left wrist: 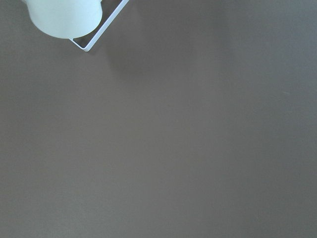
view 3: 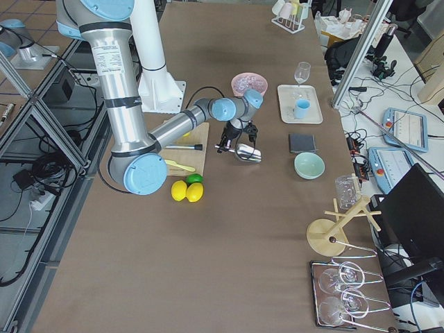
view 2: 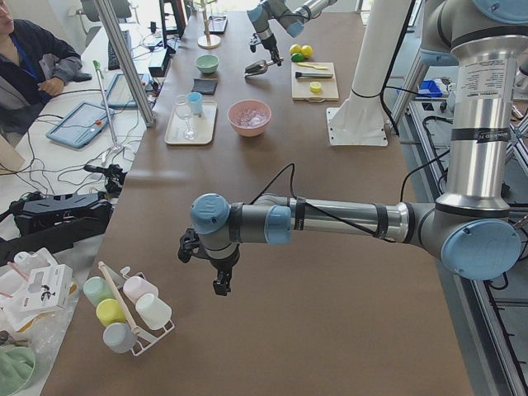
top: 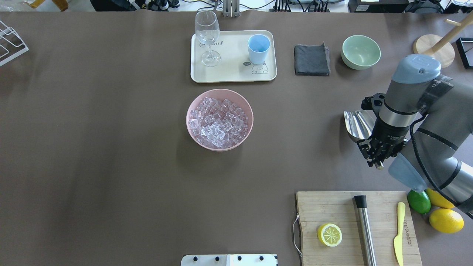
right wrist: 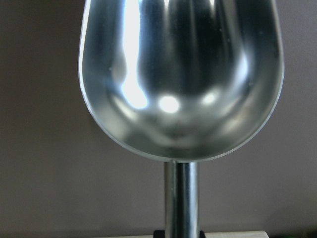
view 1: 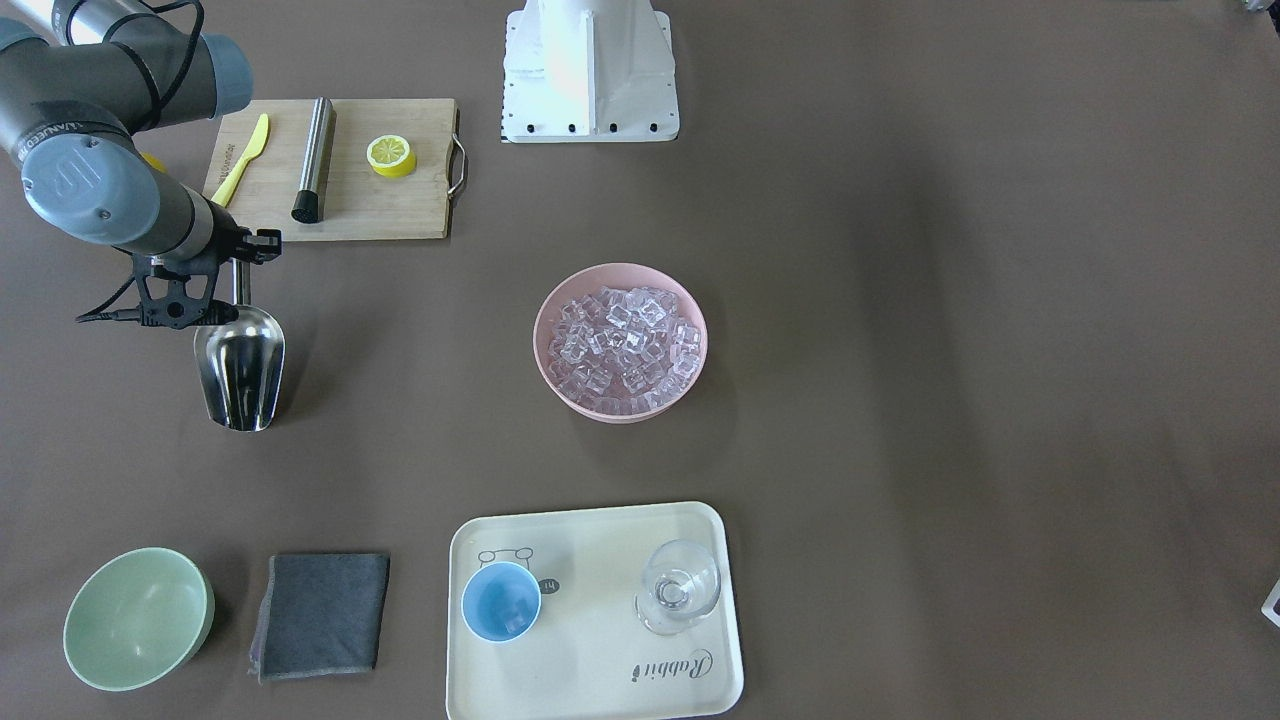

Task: Put ice in cup with scoop
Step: 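Carry the empty scoop back to its spot beside the cutting board, then set the scoop upright on the table and open the right gripper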

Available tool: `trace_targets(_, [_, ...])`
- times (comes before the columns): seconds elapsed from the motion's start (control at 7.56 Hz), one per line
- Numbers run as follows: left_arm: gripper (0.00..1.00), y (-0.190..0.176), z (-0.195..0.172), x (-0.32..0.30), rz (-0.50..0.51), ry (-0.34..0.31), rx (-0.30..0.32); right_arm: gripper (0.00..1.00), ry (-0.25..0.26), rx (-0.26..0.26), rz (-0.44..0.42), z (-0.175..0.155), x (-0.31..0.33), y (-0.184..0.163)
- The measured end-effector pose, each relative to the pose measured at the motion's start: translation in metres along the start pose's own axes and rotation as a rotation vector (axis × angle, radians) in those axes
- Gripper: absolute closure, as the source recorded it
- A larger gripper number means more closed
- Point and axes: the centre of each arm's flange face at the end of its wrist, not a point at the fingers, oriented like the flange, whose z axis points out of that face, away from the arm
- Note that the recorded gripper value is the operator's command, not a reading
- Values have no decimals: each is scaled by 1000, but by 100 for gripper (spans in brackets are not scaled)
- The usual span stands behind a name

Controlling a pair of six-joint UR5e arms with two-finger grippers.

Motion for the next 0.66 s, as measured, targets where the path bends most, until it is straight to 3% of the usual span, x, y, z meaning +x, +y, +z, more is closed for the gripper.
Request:
trace_targets(0.13, [2,2,0,-9,-18,2,4,58,0,4,-3,6,2,-5])
trace_targets(0.26, [2,4,-2,-15,-31,2,9,39,1,5,-1,9,3,-8])
trace_targets(0.4, [2,5,-3,-18,-37,3,12,10,1,5,13,10,4,-10])
trace_targets(0.53, [2,5,-5,-19,-37,3,16,1,-2,10,17,11,4,-11])
trace_targets(0.66, [2,5,-6,-19,-36,3,19,1,-2,19,16,11,4,-11])
